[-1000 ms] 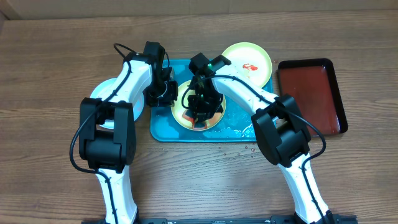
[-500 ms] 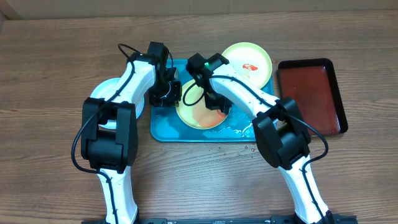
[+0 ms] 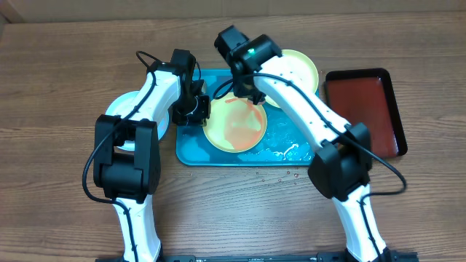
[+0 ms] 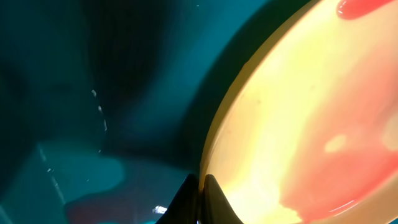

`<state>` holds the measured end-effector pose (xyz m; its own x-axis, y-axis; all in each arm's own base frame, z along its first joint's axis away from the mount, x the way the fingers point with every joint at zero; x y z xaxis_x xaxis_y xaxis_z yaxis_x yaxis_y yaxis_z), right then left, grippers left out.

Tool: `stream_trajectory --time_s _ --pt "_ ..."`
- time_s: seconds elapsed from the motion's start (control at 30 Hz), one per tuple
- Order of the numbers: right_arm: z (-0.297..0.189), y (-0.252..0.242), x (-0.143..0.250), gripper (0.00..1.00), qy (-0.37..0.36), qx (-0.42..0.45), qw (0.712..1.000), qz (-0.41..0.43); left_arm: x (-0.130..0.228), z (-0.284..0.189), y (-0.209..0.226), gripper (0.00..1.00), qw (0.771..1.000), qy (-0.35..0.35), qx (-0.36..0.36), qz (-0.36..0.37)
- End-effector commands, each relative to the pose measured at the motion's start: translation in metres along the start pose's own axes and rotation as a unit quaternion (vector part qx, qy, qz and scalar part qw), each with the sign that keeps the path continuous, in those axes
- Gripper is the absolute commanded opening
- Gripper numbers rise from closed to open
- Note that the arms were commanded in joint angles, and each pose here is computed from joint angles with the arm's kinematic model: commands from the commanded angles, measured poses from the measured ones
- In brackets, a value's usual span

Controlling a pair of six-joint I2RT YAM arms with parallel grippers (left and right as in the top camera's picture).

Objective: Clean dirty plates on tray and stack at the side
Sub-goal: 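Move the sponge with the right gripper back over the red tray, then lift the yellow plate with the left gripper and carry it left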

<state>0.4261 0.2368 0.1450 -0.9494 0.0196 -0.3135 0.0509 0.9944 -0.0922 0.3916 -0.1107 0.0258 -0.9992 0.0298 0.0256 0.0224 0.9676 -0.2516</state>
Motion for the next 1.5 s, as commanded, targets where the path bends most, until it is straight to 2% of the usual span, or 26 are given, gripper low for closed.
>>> stream_trajectory --time_s 0.0,0.13,0.3,0.53,0.83,1.23,1.47 --pt "-0.069 -0.023 -0.023 0.04 -0.052 -0.054 0.997 0.035 -0.007 -0.038 0.002 0.04 0.999 -0.049 -0.022 0.009" --pt "-0.082 -0.06 -0.028 0.04 -0.044 -0.054 0.995 0.064 -0.008 -0.061 0.005 0.04 0.996 -0.079 -0.05 0.014" --pt "-0.074 -0.106 -0.03 0.04 -0.013 -0.034 0.994 0.098 -0.009 -0.102 0.004 0.04 0.984 -0.138 -0.111 0.026" --pt "-0.068 -0.134 -0.038 0.04 -0.01 -0.022 0.993 0.118 -0.006 -0.136 0.003 0.04 0.949 -0.2 -0.242 0.023" --pt "-0.063 -0.161 -0.044 0.04 -0.009 -0.012 0.989 0.145 0.0 -0.159 -0.016 0.04 0.884 -0.268 -0.382 0.027" --pt "-0.06 -0.18 -0.047 0.04 -0.006 -0.003 0.986 0.165 0.011 -0.206 -0.059 0.04 0.765 -0.383 -0.515 0.059" --pt "-0.06 -0.18 -0.046 0.04 -0.005 -0.003 0.986 0.165 0.016 -0.22 -0.073 0.04 0.729 -0.415 -0.541 0.066"
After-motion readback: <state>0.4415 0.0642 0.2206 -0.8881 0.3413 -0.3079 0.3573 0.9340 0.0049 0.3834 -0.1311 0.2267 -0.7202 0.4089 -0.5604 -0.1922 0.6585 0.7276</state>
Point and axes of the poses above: each gripper's point midway between its finger pads, its own z axis out along the fingers, its own y axis along the line the jaws close on, x = y × z, the point moved 1 cm from there along -z, back along the fingers, and after that the axes turned 2 degrees about z, right-handed, at the moved point
